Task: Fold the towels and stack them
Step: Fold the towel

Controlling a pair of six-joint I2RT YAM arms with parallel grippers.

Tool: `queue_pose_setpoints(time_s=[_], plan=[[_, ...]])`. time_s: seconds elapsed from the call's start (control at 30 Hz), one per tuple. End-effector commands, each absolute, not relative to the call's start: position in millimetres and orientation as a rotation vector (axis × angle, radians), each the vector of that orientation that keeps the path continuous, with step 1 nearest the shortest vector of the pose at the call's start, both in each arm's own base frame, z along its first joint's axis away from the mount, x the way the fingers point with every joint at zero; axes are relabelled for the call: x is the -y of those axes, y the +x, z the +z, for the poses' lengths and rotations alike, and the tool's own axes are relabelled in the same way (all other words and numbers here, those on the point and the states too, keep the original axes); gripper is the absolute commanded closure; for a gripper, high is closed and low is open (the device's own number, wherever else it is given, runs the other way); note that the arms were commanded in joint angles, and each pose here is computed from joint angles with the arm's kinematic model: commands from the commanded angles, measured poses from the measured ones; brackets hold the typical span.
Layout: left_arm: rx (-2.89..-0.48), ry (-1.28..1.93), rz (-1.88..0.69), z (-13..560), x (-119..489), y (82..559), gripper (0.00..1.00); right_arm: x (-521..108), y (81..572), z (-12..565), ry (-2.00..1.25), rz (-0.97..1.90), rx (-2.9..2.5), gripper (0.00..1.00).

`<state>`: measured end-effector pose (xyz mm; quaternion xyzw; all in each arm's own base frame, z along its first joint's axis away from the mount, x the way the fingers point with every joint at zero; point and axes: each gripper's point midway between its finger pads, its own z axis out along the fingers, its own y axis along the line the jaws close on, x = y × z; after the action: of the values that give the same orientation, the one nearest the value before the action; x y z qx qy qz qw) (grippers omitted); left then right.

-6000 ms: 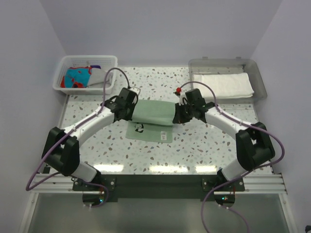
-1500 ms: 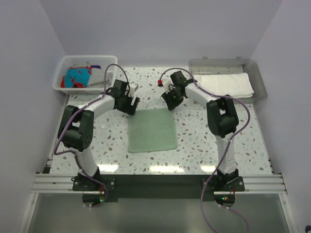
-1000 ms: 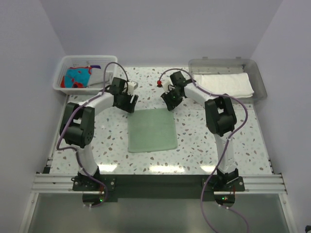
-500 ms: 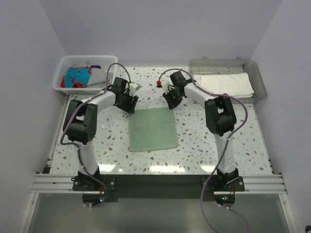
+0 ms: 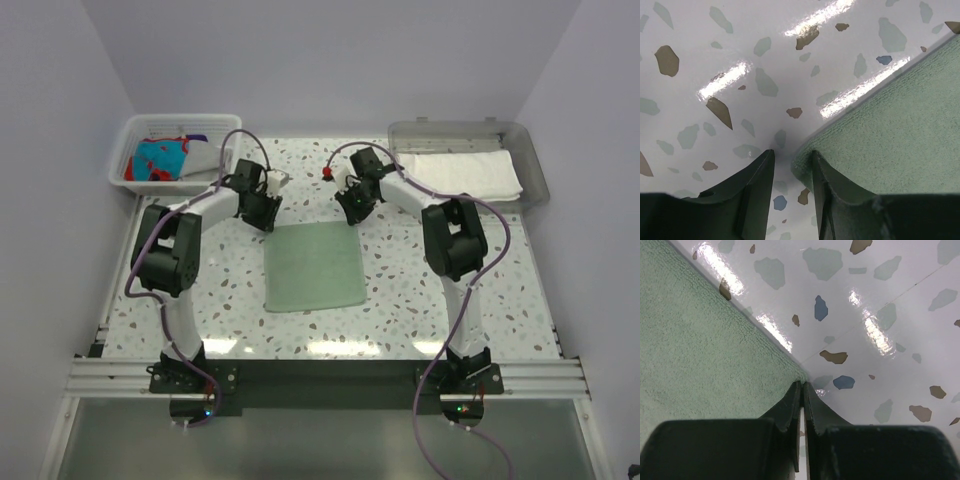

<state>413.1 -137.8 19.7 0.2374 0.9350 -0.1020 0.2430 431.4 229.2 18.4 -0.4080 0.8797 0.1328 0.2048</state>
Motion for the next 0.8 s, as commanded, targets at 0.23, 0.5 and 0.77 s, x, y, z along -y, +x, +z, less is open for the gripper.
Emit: queue_pose_setpoints(time_s=[0.23, 0.5, 0.77], plan=[[-2.715, 0.698, -0.074, -12.3, 130.9, 360.9, 0.66, -218.7, 418.0, 11.9, -1.129, 0.322, -2.485, 1.0], [-2.728, 0.678, -0.059, -15.6, 130.2, 365.5, 1.0, -221.0, 425.4, 20.8, -1.09, 0.316, -2.458, 1.0], [-2.564, 0.678, -0.091, 23.8, 138.9, 406.4, 1.0, -213.3, 455.9, 65.5, -0.954, 0.183, -2.353, 1.0]])
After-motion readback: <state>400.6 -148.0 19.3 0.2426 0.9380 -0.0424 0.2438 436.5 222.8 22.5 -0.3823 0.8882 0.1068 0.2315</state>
